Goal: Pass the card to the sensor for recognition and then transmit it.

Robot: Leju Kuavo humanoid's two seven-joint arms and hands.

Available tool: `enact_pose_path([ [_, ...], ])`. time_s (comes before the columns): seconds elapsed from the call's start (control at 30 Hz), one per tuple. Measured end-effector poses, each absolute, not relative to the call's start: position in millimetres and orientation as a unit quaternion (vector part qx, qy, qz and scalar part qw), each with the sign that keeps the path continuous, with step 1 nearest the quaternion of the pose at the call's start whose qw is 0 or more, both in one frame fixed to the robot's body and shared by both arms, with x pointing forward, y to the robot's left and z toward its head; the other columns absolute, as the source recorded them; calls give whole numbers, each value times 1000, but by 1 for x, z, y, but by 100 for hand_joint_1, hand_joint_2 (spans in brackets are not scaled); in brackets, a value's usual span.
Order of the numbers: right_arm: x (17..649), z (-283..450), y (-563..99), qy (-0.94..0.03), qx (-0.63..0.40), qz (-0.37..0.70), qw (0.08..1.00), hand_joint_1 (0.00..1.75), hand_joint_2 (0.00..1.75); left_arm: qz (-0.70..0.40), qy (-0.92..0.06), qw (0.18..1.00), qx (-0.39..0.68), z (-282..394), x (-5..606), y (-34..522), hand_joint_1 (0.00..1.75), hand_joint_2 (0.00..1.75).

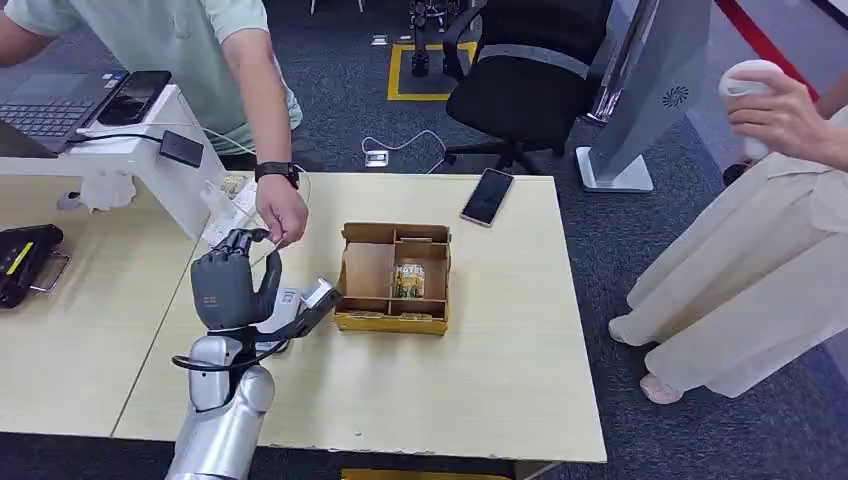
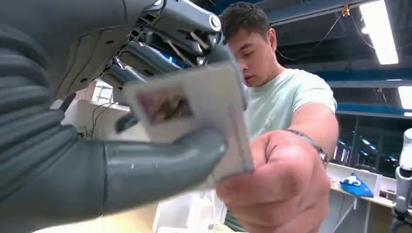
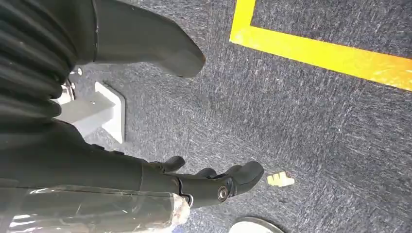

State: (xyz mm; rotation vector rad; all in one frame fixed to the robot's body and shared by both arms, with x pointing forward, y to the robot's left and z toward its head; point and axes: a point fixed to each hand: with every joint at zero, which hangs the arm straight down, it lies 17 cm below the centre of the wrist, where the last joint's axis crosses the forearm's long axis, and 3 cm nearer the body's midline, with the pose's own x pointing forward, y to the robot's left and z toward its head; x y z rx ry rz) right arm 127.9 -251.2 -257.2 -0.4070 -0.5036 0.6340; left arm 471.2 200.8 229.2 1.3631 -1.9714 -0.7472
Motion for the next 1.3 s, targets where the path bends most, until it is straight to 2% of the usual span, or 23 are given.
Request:
enact_pose_path([
  [0.53, 130, -257, -250, -247, -195, 309, 897, 0, 175, -289, -756, 289, 512, 236, 464, 192, 0, 175],
  [1.3, 131, -256, -250, -253, -194, 294, 901, 0, 175, -334, -721, 317, 517, 180, 431, 219, 0, 175],
])
